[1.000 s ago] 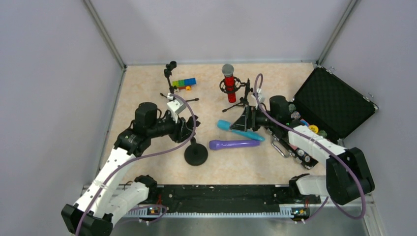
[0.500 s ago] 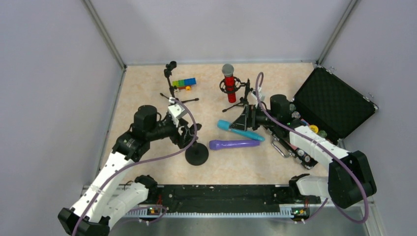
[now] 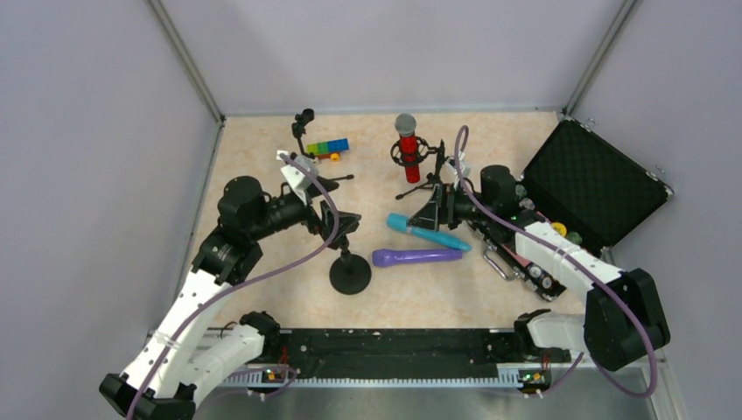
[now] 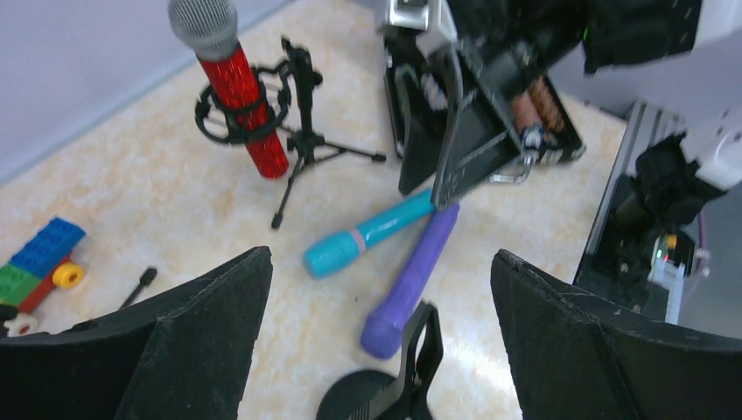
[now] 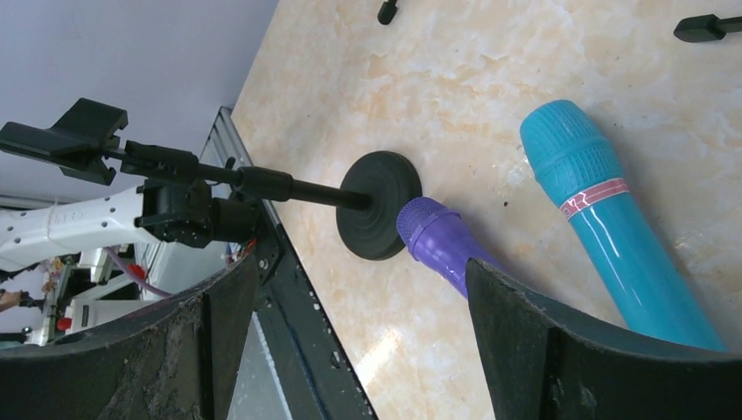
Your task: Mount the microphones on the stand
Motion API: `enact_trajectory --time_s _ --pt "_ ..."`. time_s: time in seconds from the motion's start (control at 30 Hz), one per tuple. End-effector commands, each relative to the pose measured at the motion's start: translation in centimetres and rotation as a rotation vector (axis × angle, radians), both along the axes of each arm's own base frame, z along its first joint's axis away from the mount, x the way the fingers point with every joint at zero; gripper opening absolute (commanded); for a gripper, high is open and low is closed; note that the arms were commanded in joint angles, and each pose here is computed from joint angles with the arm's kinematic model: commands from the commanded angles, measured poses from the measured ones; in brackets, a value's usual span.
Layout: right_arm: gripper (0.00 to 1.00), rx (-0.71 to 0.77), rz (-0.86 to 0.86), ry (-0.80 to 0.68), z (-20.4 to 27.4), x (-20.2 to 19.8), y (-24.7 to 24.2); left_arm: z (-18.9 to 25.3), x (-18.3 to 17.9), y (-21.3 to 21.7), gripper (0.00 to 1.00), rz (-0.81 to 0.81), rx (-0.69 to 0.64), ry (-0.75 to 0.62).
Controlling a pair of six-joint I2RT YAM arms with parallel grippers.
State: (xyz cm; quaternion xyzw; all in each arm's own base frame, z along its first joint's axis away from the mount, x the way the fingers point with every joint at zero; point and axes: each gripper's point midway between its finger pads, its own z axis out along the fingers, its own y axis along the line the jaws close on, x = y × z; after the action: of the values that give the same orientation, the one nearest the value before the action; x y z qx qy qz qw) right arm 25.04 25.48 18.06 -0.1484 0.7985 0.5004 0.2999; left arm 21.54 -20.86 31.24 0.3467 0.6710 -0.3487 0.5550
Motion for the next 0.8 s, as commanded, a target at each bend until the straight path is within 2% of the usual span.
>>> enact_trajectory --time_s 0.0,0.13,0.23,0.37,0.57,0.77 --pt "0.86 0.042 0.037 -0.101 3.4 0.2 0.8 8.3 1.0 -0.7 0.99 0.034 -0.228 -0.128" --pt "0.86 0.053 0.048 -0.111 4.1 0.1 1.1 10.0 3.2 0.8 0.98 0.198 -0.300 -0.113" --pt "0.86 0.062 0.062 -0.111 4.7 0.0 1.5 8.3 5.5 3.8 0.98 0.442 -0.290 -0.012" --pt "0.86 0.069 0.093 -0.114 5.4 -0.4 2.4 5.4 6.4 7.7 0.99 0.692 -0.253 0.081" --pt "0.86 0.088 0.131 -0.123 6.6 -0.8 3.8 -0.3 5.3 11.3 0.99 0.891 -0.142 0.220" --pt "0.87 0.151 0.165 -0.148 9.0 -1.2 4.9 -5.8 4.0 12.6 0.99 0.974 -0.047 0.359"
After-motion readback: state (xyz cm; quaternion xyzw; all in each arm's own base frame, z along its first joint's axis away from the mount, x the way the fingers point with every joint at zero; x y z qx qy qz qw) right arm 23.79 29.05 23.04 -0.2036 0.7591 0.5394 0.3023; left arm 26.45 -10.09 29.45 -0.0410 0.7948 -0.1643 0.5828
